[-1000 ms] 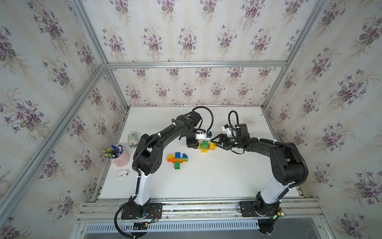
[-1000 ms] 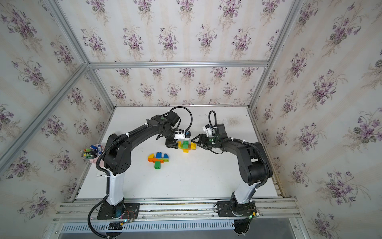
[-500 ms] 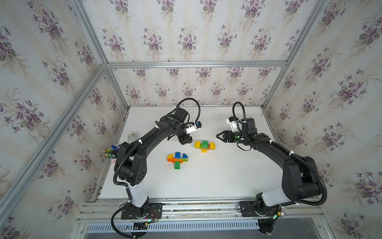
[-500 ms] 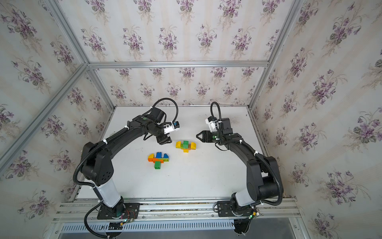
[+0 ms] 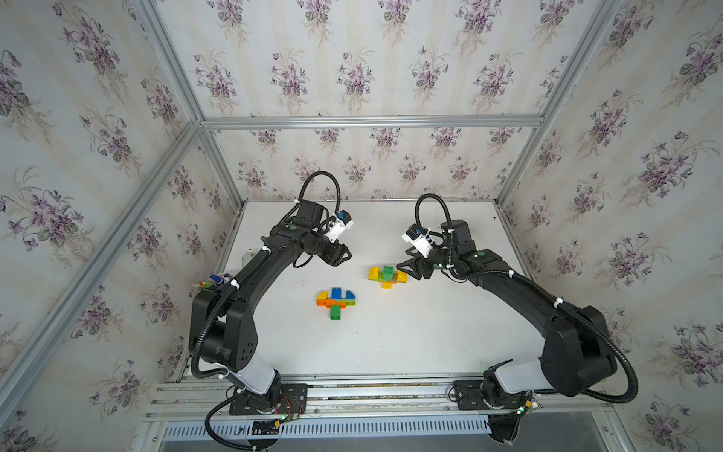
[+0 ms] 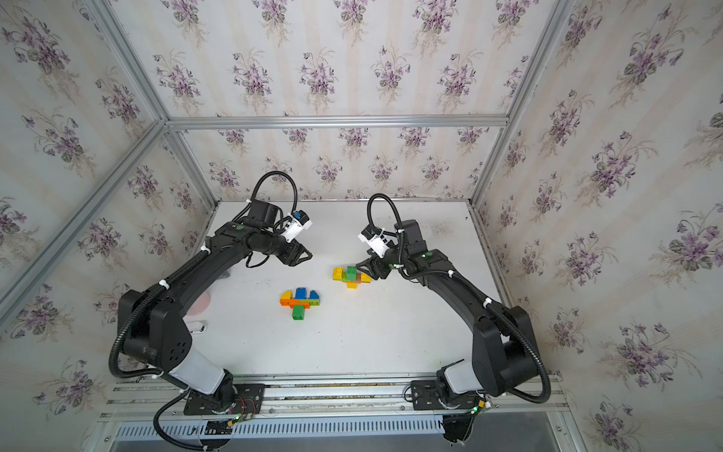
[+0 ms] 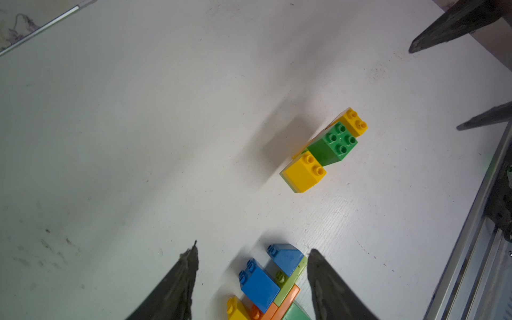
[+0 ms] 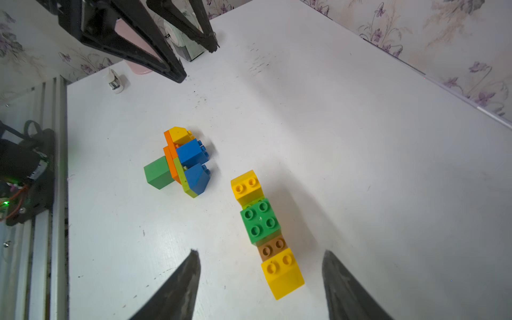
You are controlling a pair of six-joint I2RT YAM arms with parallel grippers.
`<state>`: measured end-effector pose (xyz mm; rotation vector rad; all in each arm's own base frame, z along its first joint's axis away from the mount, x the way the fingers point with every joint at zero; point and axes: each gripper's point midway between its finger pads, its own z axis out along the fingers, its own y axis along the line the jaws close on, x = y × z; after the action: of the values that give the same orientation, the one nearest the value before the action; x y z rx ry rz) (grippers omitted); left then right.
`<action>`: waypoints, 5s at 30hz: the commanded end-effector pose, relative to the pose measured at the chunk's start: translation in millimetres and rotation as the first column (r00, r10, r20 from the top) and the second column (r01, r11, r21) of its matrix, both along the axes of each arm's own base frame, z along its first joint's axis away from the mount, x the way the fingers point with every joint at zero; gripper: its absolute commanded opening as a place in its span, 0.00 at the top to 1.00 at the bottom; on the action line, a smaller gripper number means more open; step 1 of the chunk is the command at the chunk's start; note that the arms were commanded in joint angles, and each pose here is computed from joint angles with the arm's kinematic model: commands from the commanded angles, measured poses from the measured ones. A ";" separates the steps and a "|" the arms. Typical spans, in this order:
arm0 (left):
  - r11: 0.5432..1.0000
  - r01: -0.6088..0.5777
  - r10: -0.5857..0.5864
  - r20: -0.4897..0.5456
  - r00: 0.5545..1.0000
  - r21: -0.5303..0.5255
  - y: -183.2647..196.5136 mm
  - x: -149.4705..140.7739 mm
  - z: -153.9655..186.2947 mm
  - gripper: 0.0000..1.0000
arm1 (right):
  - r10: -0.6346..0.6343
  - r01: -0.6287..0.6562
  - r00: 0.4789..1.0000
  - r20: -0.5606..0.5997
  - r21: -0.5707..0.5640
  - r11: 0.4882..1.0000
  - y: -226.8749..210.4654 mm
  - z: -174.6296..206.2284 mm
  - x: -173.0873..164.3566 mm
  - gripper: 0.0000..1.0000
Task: Assemble a fork with lego
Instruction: Adjust the lego brick at the center of the board, then reset both arms
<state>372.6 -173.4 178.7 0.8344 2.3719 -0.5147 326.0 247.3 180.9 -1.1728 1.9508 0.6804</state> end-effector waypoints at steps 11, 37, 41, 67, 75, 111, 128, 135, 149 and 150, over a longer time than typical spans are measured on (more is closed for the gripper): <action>0.967 -0.241 0.239 -0.033 0.970 -0.081 32.4 25.4 -1.5 0.30 | 0.211 -0.216 0.976 -0.048 -0.258 0.942 22.4 -55.6 5.2 0.29; 0.969 -0.236 0.225 -0.130 0.966 -0.069 40.4 36.4 -26.3 0.40 | 0.222 -0.281 0.944 -0.246 -0.240 0.929 40.2 -92.0 12.3 0.73; 0.969 -0.236 0.225 -0.135 0.965 -0.070 40.6 36.3 -27.3 0.41 | 0.225 -0.287 0.938 -0.266 -0.228 0.930 40.3 -90.1 10.2 0.77; 0.961 -0.235 0.206 -0.189 0.960 -0.143 47.2 36.5 -24.7 0.42 | 0.271 -0.345 0.800 -0.535 -0.041 0.938 39.1 -89.5 -43.0 0.71; 0.959 -0.221 0.179 -0.228 0.957 -0.174 46.2 29.9 -30.1 0.41 | 0.245 -0.341 0.773 -0.585 -0.058 0.938 37.5 -103.8 -42.6 0.65; 0.883 -0.469 0.466 -0.140 0.874 0.010 123.3 28.8 -62.8 0.00 | -0.235 0.178 0.915 -0.327 -0.195 0.965 -59.4 -96.7 65.0 0.37; 0.671 -0.723 0.732 0.309 0.608 -0.165 195.9 28.2 -75.9 0.00 | -0.881 0.855 0.445 0.162 0.216 0.472 -218.5 -22.1 76.6 0.00; 0.682 -0.692 0.717 0.399 0.571 -0.237 190.1 23.5 -86.7 0.00 | -0.912 0.849 0.316 0.262 0.352 0.395 -245.9 -20.5 40.1 0.00; 0.691 -0.692 0.707 0.394 0.587 -0.209 187.1 24.9 -87.8 0.00 | -0.905 0.811 0.380 0.193 0.402 0.426 -239.2 -61.0 51.3 0.00; 0.702 -0.681 0.698 0.396 0.597 -0.209 184.8 25.1 -87.7 0.00 | -0.904 0.809 0.380 0.196 0.404 0.427 -239.1 -60.7 50.5 0.00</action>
<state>392.2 12.6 78.5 -0.0804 2.0611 -0.0159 373.4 7.3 101.3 0.0157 1.8040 0.0361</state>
